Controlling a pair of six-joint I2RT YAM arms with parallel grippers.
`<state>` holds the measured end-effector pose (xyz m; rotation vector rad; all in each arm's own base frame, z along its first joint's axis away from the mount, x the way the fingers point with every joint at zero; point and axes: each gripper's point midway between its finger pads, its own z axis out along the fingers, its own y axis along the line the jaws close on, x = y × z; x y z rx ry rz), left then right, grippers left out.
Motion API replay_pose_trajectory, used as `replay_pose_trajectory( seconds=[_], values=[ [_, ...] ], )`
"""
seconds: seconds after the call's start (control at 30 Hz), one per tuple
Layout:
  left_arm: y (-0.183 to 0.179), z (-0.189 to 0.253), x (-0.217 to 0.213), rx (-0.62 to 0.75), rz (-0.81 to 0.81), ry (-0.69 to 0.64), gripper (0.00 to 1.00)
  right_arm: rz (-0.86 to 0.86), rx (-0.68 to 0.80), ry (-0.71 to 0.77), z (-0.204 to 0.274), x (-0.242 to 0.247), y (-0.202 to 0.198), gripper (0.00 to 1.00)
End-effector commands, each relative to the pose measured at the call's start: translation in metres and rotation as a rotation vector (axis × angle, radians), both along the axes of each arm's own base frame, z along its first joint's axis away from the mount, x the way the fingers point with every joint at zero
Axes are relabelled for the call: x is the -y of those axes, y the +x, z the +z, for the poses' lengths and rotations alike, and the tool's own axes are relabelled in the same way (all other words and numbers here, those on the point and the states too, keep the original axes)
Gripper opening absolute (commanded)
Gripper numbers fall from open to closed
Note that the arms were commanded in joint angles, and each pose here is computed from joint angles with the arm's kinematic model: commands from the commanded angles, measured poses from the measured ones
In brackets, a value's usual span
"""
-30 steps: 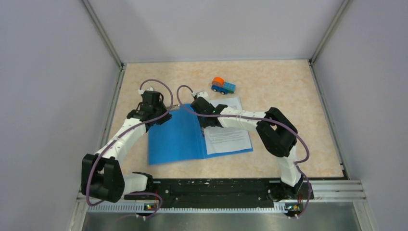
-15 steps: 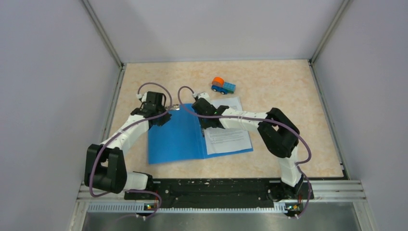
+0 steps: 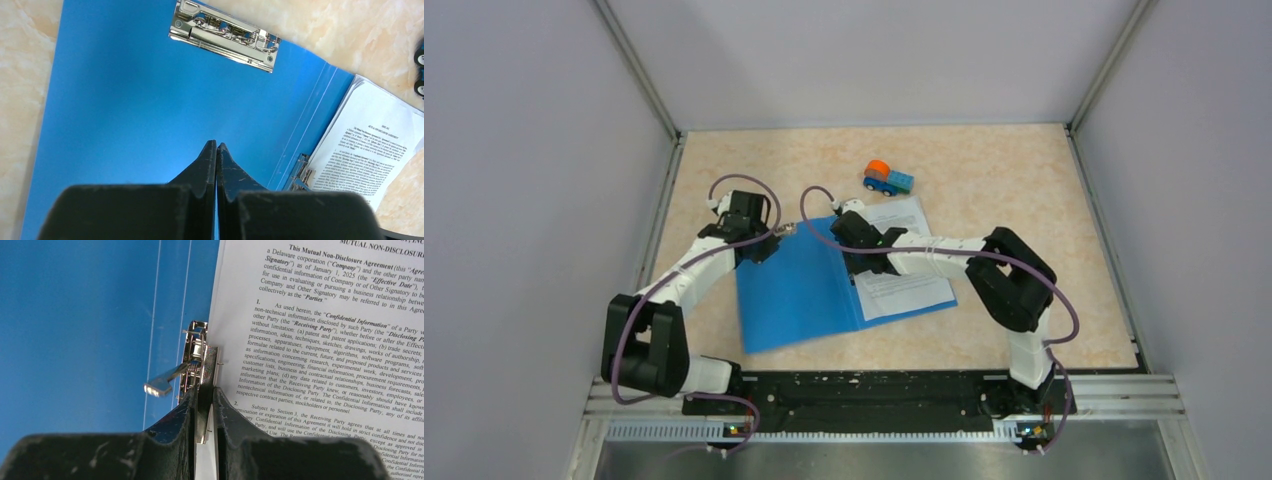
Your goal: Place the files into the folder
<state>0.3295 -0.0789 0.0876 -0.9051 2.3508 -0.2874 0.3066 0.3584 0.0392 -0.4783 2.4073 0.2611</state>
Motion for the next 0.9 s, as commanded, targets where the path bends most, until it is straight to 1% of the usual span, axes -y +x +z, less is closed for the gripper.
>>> replay_pose_trajectory(
  seconds=[0.0, 0.13, 0.3, 0.53, 0.6, 0.87],
  values=[
    [0.006, 0.002, 0.003, 0.017, 0.012, -0.021, 0.0, 0.006, 0.043, 0.067, 0.023, -0.008, -0.002, 0.04],
    [0.008, 0.003, 0.008, 0.025, -0.009, -0.039, 0.0, 0.0, 0.04, 0.068, 0.017, -0.004, -0.002, 0.03],
    [0.014, 0.005, 0.023, 0.025, -0.059, -0.091, 0.0, -0.002, 0.035, 0.109, 0.009, 0.0, -0.003, 0.0],
    [0.025, 0.012, 0.041, 0.038, -0.101, -0.124, 0.0, 0.011, 0.066, 0.162, 0.001, 0.007, -0.003, 0.0],
    [0.027, 0.015, 0.054, 0.038, -0.139, -0.152, 0.0, 0.017, 0.078, 0.169, -0.001, 0.01, -0.002, 0.0],
    [0.049, 0.014, 0.094, 0.011, -0.23, -0.172, 0.0, 0.067, 0.113, 0.202, -0.008, 0.014, -0.002, 0.0]
  ],
)
